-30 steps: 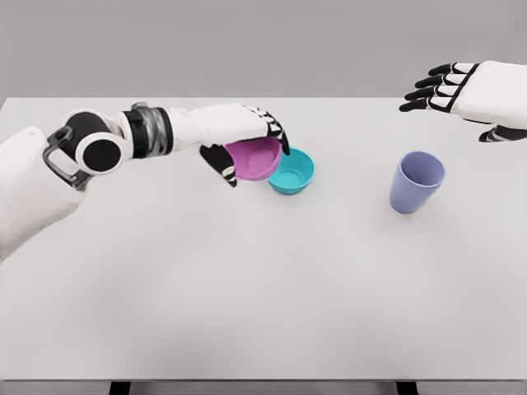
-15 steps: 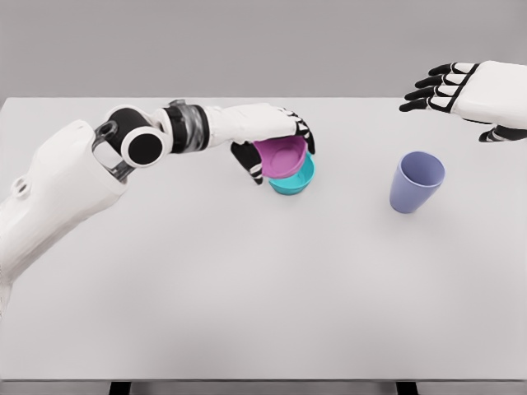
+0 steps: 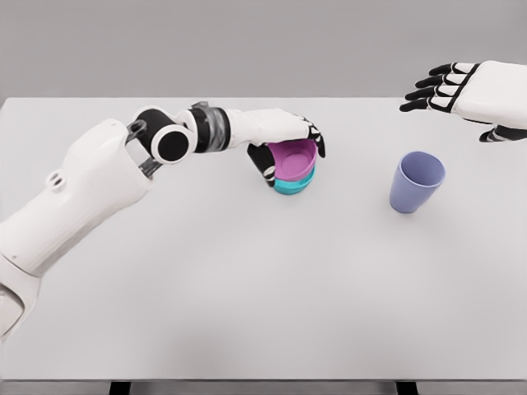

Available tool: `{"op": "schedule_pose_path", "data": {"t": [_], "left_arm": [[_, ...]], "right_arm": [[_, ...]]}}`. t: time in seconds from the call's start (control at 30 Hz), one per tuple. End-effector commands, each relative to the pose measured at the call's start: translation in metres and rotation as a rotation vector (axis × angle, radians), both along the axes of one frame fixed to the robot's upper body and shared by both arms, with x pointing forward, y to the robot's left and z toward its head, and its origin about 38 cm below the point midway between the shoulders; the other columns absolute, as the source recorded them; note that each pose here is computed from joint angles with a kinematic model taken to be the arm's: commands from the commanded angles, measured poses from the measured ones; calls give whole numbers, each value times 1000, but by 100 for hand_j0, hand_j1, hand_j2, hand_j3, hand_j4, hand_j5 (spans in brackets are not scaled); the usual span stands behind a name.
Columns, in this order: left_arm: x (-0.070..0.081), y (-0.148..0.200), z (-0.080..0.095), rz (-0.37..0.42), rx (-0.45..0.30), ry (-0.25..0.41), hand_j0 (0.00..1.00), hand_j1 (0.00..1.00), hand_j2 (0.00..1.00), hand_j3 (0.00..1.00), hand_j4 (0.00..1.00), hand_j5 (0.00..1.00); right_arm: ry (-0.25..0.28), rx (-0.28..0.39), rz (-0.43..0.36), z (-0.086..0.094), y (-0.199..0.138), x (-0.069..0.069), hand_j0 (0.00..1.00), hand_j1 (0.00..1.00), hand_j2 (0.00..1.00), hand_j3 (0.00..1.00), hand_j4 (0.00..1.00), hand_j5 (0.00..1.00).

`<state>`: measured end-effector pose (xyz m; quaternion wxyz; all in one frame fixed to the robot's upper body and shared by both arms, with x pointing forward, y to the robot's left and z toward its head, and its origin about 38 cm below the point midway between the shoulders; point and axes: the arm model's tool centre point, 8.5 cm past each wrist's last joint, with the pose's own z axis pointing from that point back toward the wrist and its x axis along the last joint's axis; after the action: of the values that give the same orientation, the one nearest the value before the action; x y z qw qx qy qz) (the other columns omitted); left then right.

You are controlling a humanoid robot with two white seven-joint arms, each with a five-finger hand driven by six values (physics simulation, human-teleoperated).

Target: Stacking bowl and cup with both arms

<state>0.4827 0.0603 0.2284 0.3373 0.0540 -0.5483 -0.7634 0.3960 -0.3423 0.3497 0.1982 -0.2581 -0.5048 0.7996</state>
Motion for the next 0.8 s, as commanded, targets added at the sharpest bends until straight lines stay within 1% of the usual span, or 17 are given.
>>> {"op": "schedule_pose_path", "data": {"t": [0.0, 0.27, 0.43, 0.47, 0.77], "left_arm": [[2, 0, -3, 7, 1, 9, 69, 69, 69, 69, 69, 69], [10, -1, -11, 30, 13, 32, 70, 70, 70, 70, 70, 70], [12, -1, -13, 36, 15, 38, 70, 70, 70, 70, 70, 70], [15, 1, -15, 46, 21, 41, 70, 70, 70, 70, 70, 70], [17, -3, -19, 53, 23, 53, 71, 71, 71, 71, 71, 71]], "right_arm": [[1, 4, -2, 1, 0, 0, 100, 100, 100, 100, 100, 100], [1, 4, -2, 1, 0, 0, 100, 100, 100, 100, 100, 100], [1, 4, -2, 1, 0, 0, 100, 100, 100, 100, 100, 100], [1, 4, -2, 1, 0, 0, 100, 100, 100, 100, 100, 100], [2, 5, -1, 0, 0, 0, 100, 100, 100, 100, 100, 100]]}}
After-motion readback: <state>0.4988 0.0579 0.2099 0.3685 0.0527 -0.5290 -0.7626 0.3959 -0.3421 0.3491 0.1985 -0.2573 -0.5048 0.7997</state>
